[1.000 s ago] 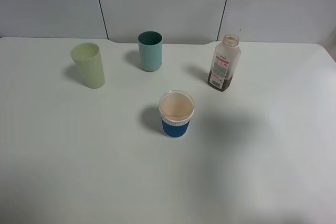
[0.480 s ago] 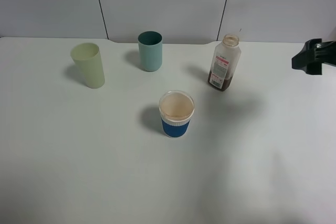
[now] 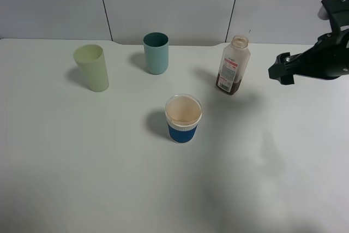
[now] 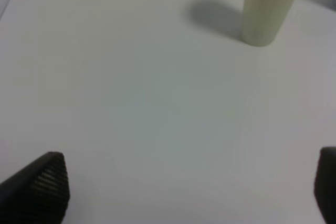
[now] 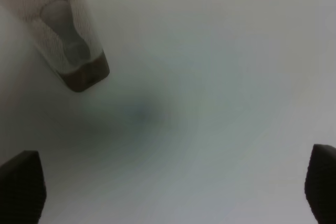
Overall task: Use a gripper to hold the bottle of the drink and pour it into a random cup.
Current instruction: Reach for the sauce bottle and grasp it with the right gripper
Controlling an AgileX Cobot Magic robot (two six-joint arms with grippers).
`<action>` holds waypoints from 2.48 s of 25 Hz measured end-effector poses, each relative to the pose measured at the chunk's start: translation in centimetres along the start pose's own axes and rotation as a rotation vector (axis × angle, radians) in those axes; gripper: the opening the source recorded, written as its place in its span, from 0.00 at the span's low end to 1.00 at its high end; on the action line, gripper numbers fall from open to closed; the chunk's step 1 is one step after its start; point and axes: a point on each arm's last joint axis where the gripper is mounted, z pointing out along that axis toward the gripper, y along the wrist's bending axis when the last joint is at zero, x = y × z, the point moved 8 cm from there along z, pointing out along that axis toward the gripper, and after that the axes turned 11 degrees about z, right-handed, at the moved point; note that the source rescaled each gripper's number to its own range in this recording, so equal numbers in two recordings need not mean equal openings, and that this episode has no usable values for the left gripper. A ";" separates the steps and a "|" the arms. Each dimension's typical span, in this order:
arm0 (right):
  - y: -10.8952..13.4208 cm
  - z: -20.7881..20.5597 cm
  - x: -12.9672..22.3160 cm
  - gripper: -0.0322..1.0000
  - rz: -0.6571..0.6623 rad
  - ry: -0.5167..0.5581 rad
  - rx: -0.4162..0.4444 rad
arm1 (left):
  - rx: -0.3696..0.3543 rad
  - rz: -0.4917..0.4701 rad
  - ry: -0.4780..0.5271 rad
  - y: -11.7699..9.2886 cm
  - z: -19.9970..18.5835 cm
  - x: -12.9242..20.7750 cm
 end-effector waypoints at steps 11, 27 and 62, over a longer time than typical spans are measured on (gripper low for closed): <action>0.0 3.9 1.9 1.00 -0.098 0.072 0.003 | 0.000 0.000 0.000 0.0 0.0 0.0; 1.2 8.1 1.8 1.00 -0.171 -0.061 -0.067 | 0.000 0.000 0.000 0.0 0.0 0.0; 5.6 12.2 0.9 1.00 -0.222 -0.397 -0.312 | 0.000 0.000 0.000 0.0 0.0 0.0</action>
